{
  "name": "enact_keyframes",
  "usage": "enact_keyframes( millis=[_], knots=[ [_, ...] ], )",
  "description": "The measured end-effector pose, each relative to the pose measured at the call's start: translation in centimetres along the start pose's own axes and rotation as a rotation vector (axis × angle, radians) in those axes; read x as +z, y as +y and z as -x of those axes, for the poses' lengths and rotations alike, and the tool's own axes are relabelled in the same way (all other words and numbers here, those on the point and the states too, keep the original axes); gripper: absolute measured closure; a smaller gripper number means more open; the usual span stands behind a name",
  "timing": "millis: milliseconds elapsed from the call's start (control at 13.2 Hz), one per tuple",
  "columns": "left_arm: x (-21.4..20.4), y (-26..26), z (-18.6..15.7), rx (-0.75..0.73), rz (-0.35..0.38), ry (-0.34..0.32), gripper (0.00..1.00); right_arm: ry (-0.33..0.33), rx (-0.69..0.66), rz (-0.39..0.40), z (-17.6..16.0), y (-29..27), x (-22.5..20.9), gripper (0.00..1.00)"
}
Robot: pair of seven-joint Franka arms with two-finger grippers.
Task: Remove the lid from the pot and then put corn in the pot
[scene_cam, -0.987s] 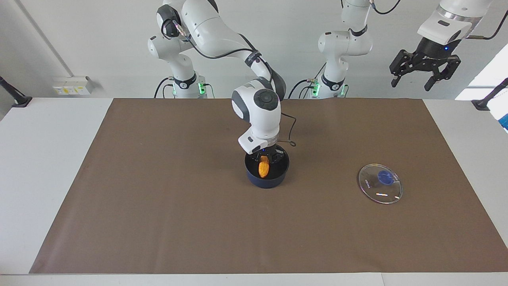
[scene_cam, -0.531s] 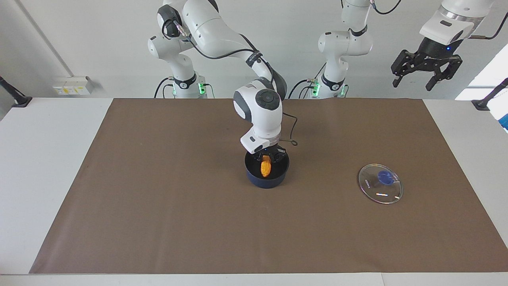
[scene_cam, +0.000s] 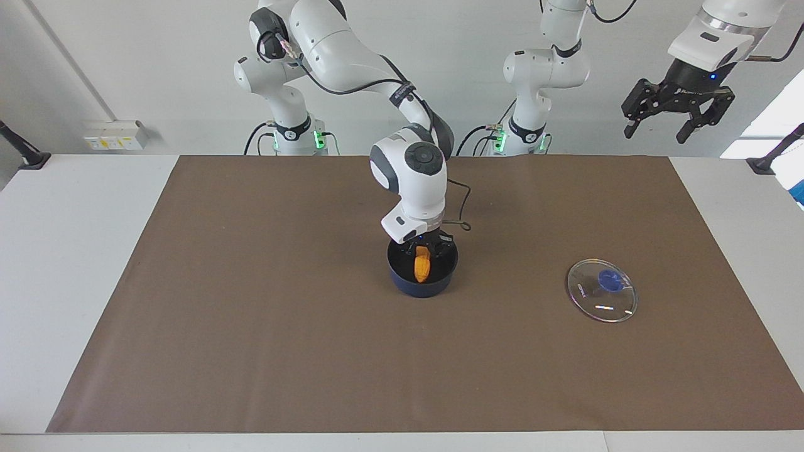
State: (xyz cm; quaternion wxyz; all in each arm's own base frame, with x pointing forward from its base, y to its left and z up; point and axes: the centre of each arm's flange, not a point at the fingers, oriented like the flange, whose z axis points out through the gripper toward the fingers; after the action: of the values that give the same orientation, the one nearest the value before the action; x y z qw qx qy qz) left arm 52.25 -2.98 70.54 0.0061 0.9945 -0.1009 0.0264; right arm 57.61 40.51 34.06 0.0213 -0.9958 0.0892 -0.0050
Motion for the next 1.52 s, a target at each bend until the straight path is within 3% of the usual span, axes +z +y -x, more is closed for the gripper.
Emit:
enact_keyframes(
  millis=[228,531,759,1214,1518],
  knots=[
    [0.0,0.0,0.0,-0.001,0.000,-0.001,0.00,0.006,-0.007,-0.007,0.3,-0.4,-0.8,0.05],
    [0.0,0.0,0.0,-0.002,0.000,-0.003,0.00,0.018,-0.007,-0.020,0.6,-0.1,-4.3,0.02],
    [0.0,0.0,0.1,-0.002,0.001,-0.005,0.00,0.054,0.025,-0.046,-0.5,2.2,-10.4,0.00],
    [0.1,0.2,0.1,0.001,0.001,-0.009,0.00,0.113,0.019,-0.044,-5.7,15.4,-21.7,0.00],
    [0.1,0.2,0.1,0.001,0.001,-0.010,0.00,0.066,-0.050,0.001,-7.4,28.6,-27.4,0.00]
  ],
)
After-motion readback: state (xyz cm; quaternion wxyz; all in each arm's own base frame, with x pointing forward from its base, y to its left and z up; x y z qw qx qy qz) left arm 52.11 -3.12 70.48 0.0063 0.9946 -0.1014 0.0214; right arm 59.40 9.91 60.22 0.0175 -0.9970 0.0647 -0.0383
